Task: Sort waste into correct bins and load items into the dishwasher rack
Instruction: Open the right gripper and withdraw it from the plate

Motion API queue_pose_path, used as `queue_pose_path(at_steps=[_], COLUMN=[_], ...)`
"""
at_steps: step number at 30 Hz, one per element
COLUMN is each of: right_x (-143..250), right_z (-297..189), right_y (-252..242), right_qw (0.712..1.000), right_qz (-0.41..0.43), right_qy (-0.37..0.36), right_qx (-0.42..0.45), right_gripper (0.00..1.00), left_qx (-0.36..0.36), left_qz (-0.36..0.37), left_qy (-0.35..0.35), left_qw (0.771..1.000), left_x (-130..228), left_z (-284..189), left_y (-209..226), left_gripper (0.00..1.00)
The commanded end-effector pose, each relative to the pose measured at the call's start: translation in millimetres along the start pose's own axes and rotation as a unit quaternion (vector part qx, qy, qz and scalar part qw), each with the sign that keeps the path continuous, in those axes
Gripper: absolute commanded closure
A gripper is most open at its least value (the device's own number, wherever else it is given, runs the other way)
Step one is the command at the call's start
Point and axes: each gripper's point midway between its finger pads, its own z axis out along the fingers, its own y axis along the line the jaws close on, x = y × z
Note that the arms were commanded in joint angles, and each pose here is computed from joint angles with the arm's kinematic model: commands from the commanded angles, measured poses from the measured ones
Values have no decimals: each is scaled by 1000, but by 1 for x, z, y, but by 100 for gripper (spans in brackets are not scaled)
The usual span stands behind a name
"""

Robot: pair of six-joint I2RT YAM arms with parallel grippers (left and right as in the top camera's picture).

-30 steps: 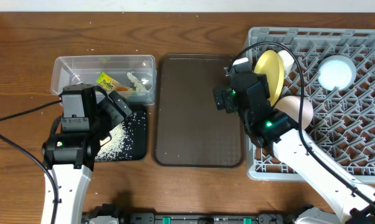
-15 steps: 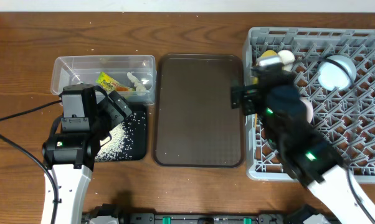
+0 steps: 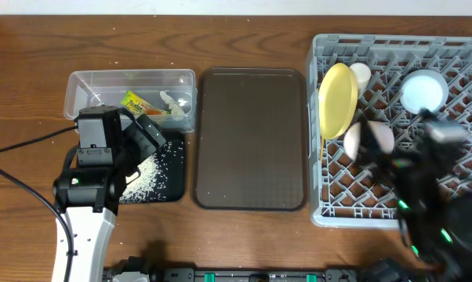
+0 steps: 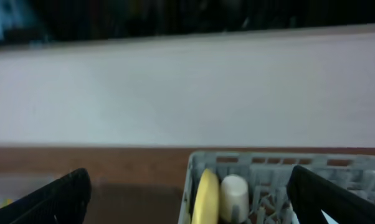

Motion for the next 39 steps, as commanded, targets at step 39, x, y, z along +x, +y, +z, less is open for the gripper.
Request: queue_pose_path(at_steps=[39], right_x=[190], right_z=[7], right_y=[-81], right_qw=[983], right_qz=[157], right_qy=[-63], right_qx=[76], right_gripper=[0], left_qx=[-1], left_qz=[-2], left_qy=[-8], left_qw=[1000], left_x=[-5], left_z=[-2], left_y=[-1], left_gripper=[5])
